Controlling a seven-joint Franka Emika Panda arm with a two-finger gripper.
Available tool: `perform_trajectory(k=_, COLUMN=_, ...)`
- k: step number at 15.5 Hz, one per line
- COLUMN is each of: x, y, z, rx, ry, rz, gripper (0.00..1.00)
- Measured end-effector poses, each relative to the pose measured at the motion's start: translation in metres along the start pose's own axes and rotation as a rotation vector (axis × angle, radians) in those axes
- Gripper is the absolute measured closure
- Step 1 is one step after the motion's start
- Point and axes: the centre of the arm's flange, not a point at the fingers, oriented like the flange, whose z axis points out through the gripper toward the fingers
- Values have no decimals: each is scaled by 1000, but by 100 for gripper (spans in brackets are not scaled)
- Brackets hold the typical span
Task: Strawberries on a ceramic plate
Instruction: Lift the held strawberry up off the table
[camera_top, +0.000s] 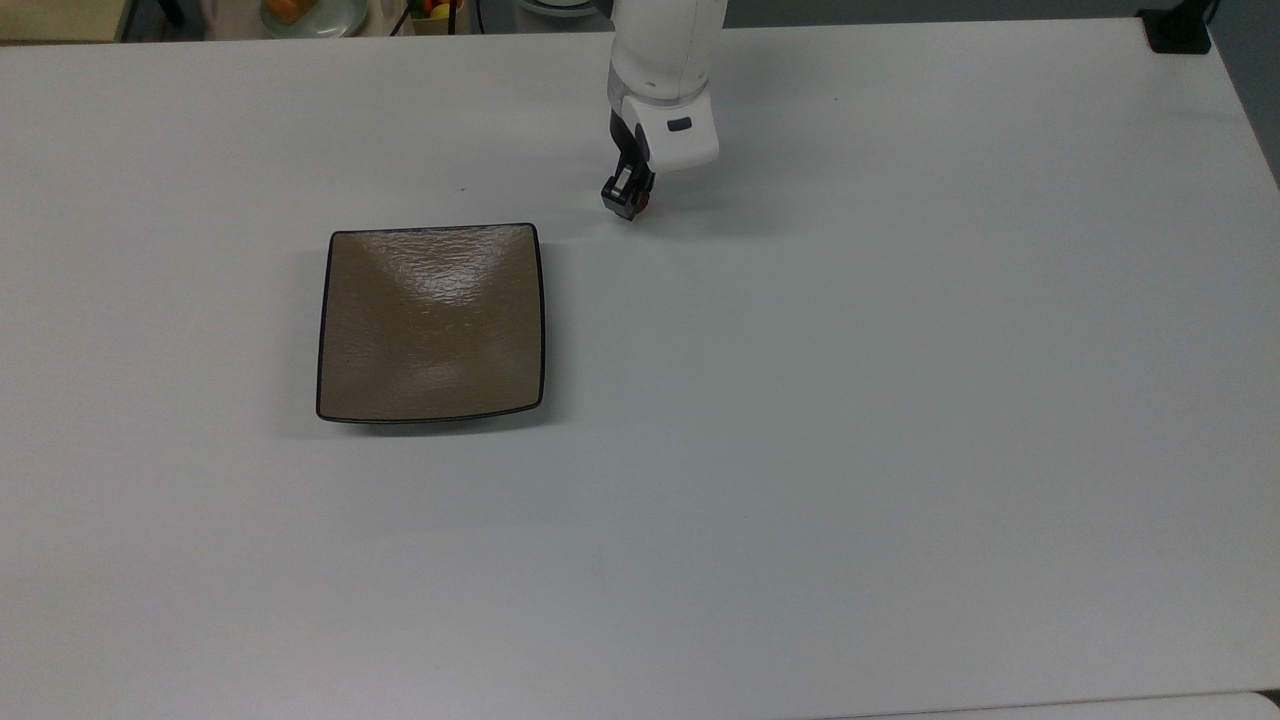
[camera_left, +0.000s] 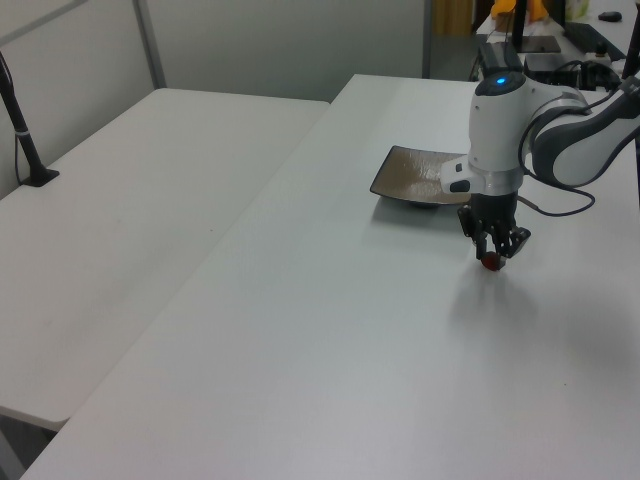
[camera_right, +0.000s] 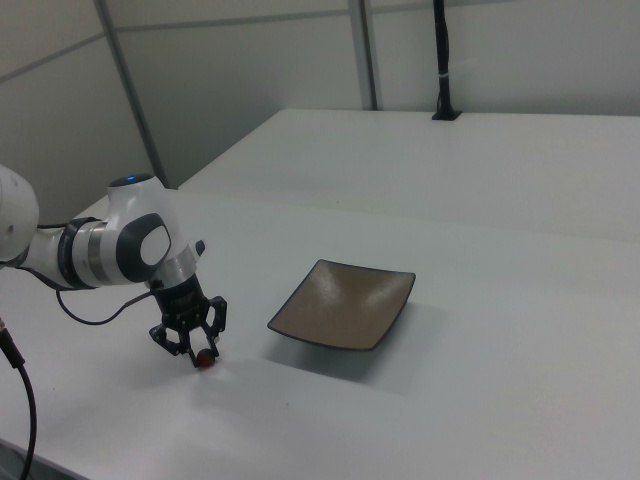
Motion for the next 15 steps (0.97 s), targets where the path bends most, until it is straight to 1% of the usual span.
perform_trajectory(k=1, x=0, y=0, z=-1, rx=-3, ry=2, rz=-1, gripper=64)
perform_trajectory(k=6, x=0, y=0, z=-2, rx=-2, ry=1, rz=0, gripper=64)
perform_trajectory(k=8, x=-1, y=2, z=-7, rx=9, ry=-14, rz=3, gripper=64)
perform_trajectory(k=10, x=-2, y=7, z=-24, rx=8, ry=-20, rz=11, gripper=64)
perform_trajectory(k=12, x=-6, y=18, z=-51, rx=4, ry=-26, rz=32, gripper=64)
perform_trajectory(k=15, x=-16, y=40, z=-105, rx=18, ry=-44, rz=78, gripper=64)
